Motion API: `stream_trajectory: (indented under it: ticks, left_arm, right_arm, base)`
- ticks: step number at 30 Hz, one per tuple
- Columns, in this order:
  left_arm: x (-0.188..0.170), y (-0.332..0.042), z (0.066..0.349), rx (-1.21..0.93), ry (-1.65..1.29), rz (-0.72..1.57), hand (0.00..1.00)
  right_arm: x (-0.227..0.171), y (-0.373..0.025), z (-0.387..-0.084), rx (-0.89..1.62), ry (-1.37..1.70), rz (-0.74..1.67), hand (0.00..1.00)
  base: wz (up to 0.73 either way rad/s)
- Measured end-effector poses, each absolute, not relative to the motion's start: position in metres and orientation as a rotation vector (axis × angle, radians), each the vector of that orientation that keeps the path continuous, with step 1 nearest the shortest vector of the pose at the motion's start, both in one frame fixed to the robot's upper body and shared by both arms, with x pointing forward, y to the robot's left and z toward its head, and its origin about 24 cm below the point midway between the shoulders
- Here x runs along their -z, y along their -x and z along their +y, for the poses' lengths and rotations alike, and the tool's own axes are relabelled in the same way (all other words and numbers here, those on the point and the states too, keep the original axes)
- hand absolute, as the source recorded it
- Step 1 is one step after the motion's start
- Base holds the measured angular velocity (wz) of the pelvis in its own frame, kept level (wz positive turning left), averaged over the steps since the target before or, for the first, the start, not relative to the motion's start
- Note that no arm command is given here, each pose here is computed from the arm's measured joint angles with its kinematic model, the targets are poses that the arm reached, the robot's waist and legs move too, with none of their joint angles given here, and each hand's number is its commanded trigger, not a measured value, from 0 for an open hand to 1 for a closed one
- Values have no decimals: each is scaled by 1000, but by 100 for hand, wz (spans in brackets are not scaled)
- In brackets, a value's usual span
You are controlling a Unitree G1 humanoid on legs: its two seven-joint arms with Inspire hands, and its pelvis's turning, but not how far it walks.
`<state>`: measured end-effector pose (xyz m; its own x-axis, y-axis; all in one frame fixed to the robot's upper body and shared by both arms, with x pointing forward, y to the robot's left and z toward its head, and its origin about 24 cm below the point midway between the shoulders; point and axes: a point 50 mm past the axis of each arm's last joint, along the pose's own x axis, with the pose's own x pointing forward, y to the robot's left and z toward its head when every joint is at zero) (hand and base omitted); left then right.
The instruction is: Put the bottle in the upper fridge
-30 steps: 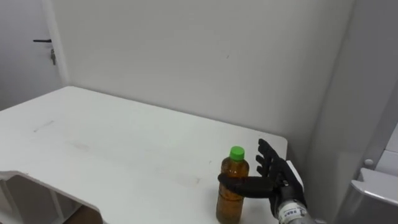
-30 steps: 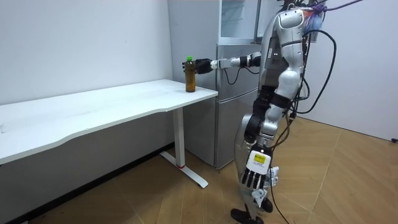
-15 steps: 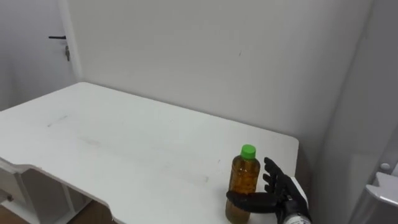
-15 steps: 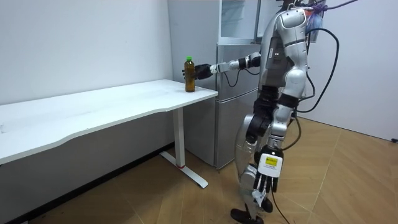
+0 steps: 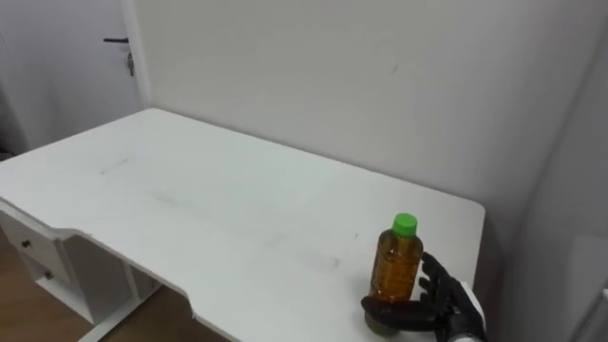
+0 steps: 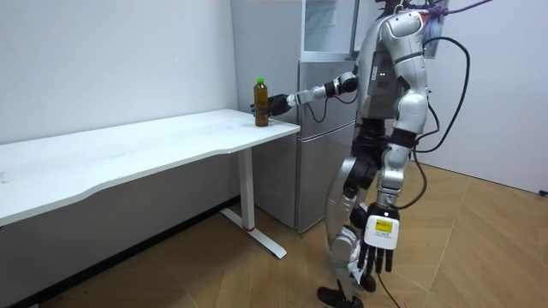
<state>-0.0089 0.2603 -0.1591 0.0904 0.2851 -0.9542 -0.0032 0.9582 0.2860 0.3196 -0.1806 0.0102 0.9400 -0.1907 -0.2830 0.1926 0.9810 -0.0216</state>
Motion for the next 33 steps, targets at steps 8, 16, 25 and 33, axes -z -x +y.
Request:
stream_trajectory:
  ticks: [8,16,25,33]
  left_arm:
    - [159,4,259,-197,-213,1442,0]
    - [159,4,259,-233,-161,1422,0]
    - [159,9,260,-259,-131,1430,0]
    - [159,9,259,-265,-117,1427,0]
  right_arm:
    - [-15,-325,-185,237,2,267,0]
    - [-15,-325,-191,253,15,245,0]
    - [-19,-327,-204,285,48,242,0]
    - [-20,-329,-205,289,43,244,0]
  base:
    - [1]
    - [1]
    - [6]
    - [0]
